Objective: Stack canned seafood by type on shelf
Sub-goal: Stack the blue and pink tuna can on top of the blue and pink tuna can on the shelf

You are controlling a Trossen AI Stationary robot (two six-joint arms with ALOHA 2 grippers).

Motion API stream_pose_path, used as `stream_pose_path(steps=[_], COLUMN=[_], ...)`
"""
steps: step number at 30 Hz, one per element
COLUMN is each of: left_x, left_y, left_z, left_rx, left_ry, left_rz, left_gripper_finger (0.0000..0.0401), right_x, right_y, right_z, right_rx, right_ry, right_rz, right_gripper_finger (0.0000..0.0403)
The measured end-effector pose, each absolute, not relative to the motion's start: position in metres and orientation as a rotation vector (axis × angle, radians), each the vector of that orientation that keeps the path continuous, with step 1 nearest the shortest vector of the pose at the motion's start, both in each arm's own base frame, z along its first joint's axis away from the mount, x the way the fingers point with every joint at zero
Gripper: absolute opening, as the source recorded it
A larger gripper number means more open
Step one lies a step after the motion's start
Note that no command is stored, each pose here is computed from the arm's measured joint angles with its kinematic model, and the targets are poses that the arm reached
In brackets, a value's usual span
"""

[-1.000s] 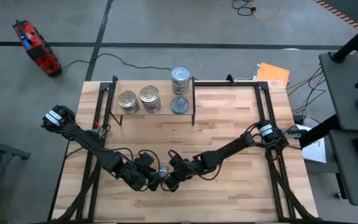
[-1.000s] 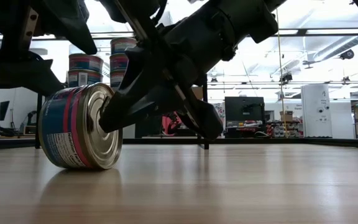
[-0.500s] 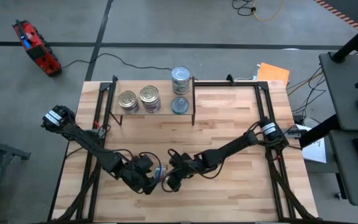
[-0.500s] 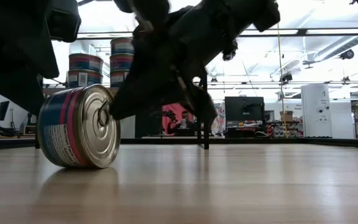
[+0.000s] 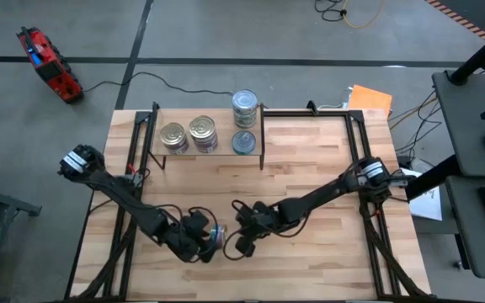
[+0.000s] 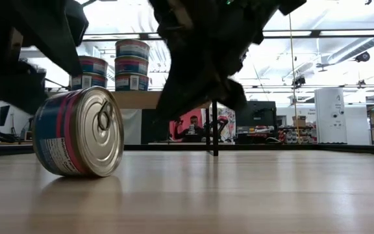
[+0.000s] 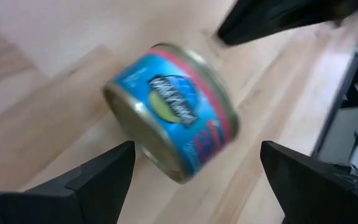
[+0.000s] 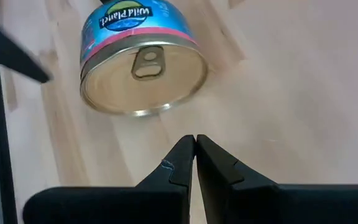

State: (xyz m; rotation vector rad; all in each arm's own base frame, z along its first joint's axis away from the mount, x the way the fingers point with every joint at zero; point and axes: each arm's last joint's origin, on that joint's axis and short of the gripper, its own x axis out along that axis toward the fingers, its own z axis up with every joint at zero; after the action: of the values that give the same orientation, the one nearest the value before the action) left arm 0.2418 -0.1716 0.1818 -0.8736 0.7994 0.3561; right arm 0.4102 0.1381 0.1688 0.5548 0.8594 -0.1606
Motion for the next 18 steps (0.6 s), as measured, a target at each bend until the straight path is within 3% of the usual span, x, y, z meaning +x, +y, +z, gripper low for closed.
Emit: stream_pose_path(steps=[7, 18], left_x=[0.249, 0.257], left_y=[-0.177, -0.182], left_z=[0.166, 0.155], left_rx=[-1.008, -1.031], left_ry=[0.798, 0.812], left_rz=[0.423, 0.436], left_gripper_finger=[0.0332, 0.0332], right_x=[0.406, 0.419], right_y=[0.136, 0.14], right_z=[0.183, 0.162], right_rx=[0.524, 0.505], right_ry=[0.854, 0.821], right_rz=[-0.068, 0.045], right_gripper_finger=[0.0012, 0.0009])
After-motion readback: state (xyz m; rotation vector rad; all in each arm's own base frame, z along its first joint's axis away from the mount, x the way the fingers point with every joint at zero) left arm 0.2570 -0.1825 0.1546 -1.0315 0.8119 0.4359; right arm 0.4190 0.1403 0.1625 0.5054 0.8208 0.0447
